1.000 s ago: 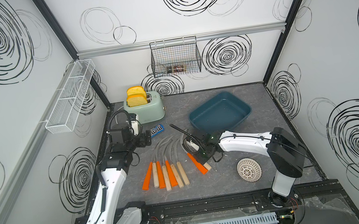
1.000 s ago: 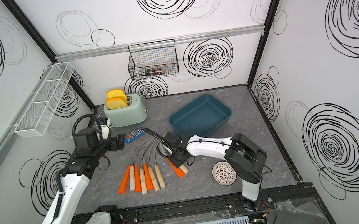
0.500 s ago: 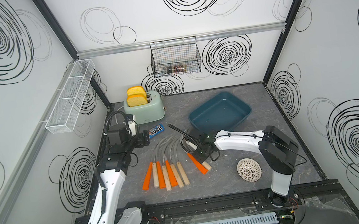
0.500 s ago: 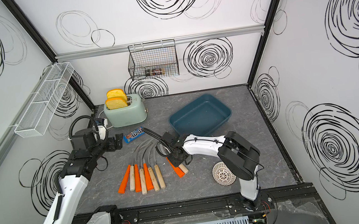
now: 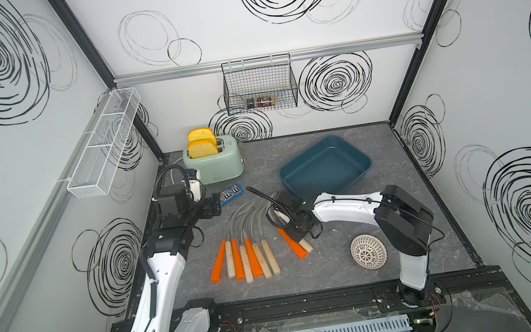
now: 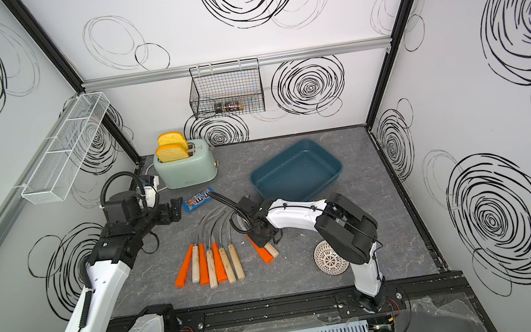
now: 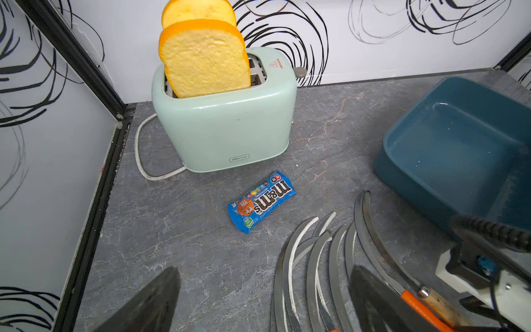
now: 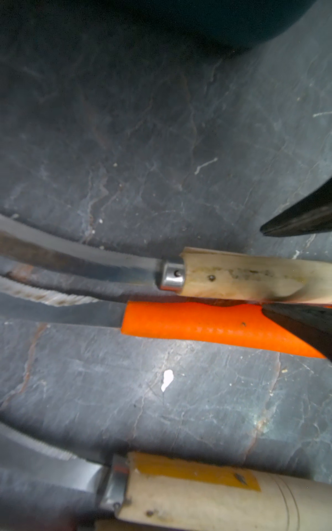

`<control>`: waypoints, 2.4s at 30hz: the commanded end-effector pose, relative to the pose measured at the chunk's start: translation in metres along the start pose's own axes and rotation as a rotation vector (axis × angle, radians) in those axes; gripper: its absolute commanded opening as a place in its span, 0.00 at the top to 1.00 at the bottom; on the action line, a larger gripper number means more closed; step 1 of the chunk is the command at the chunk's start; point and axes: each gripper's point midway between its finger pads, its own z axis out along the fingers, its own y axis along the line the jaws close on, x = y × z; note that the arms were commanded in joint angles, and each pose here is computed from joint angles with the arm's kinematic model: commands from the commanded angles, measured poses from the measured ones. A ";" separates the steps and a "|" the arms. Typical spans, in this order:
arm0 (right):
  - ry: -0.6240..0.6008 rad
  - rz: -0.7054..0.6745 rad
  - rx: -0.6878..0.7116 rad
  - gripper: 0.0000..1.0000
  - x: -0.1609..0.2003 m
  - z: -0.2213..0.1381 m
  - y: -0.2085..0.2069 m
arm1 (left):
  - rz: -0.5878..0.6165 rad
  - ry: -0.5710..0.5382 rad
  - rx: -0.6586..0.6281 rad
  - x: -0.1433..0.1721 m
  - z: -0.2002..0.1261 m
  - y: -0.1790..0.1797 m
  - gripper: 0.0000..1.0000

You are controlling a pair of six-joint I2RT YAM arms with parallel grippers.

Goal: Put small sickles into storage boxes
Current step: Pick up the sickle at the center of the board.

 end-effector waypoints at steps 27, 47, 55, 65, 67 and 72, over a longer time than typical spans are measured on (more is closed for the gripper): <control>0.074 -0.031 0.024 0.61 0.010 0.013 -0.002 | 0.010 -0.027 0.030 -0.001 -0.006 -0.003 0.04; 0.124 -0.062 0.102 0.69 0.020 0.024 -0.008 | 0.021 -0.035 0.039 -0.001 -0.010 -0.005 0.04; 0.138 -0.076 0.142 0.75 0.024 0.027 -0.009 | 0.021 -0.043 0.040 -0.004 -0.012 -0.005 0.04; 0.090 -0.074 0.097 0.90 0.014 0.017 -0.002 | 0.021 -0.054 0.035 -0.010 -0.016 -0.004 0.04; 0.075 -0.083 0.059 0.99 0.010 0.012 0.005 | 0.021 -0.060 0.030 -0.013 -0.018 -0.003 0.04; 0.054 -0.092 0.032 1.00 0.004 0.004 0.009 | 0.021 -0.072 0.023 -0.018 -0.021 -0.002 0.04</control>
